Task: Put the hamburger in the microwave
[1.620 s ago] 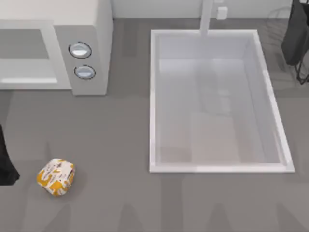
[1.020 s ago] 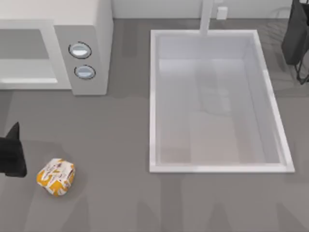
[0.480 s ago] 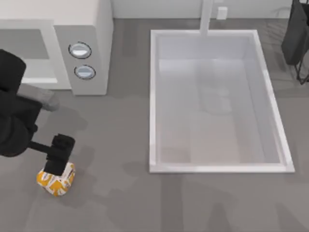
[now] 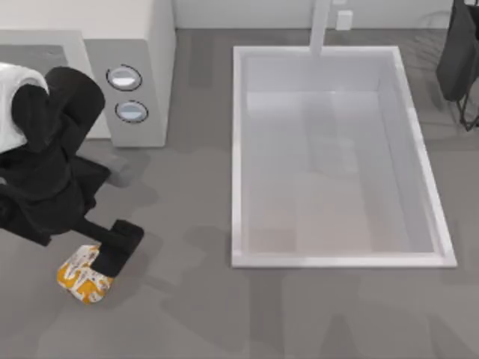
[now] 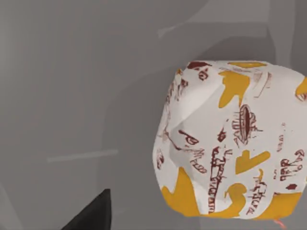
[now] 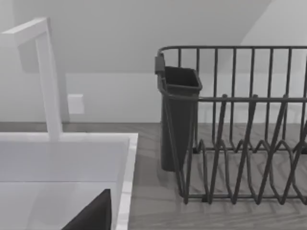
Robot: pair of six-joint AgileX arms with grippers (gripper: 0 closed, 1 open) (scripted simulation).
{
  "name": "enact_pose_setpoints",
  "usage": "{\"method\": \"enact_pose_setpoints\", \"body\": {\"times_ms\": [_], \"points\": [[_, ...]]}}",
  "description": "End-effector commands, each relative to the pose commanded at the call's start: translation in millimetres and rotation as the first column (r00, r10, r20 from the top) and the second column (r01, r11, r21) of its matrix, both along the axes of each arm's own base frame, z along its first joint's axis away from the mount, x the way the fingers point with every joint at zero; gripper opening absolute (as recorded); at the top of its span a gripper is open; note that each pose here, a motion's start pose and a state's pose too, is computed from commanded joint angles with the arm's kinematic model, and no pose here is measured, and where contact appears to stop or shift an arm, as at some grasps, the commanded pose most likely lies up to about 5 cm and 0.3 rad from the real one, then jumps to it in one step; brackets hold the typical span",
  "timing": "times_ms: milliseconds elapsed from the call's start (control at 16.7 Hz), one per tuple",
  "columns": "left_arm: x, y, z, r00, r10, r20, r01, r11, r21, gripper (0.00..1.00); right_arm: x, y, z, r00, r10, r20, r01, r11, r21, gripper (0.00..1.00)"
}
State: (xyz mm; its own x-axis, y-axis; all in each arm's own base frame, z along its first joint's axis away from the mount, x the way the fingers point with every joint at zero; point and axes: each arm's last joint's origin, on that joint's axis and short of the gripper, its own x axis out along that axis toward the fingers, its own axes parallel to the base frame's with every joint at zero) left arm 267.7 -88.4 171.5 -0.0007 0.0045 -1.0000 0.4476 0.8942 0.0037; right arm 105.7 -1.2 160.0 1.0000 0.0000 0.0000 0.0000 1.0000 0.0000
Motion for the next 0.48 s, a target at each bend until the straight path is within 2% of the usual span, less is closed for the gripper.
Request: {"method": "enact_pose_setpoints", "body": {"times_ms": [300, 480], "points": [[-0.2, 1.4, -0.9, 1.0, 0.005, 0.001, -0.005, 1.0, -0.001, 1.0, 0.0, 0.0, 0.0, 1.0, 0.0, 0.0, 0.0, 1.0, 0.0, 1.0], [0.9, 0.3, -19.1, 1.0, 0.001, -0.004, -0.001, 1.0, 0.001, 1.0, 0.0, 0.0, 0.0, 1.0, 0.0, 0.0, 0.0, 1.0, 0.0, 1.0]]}}
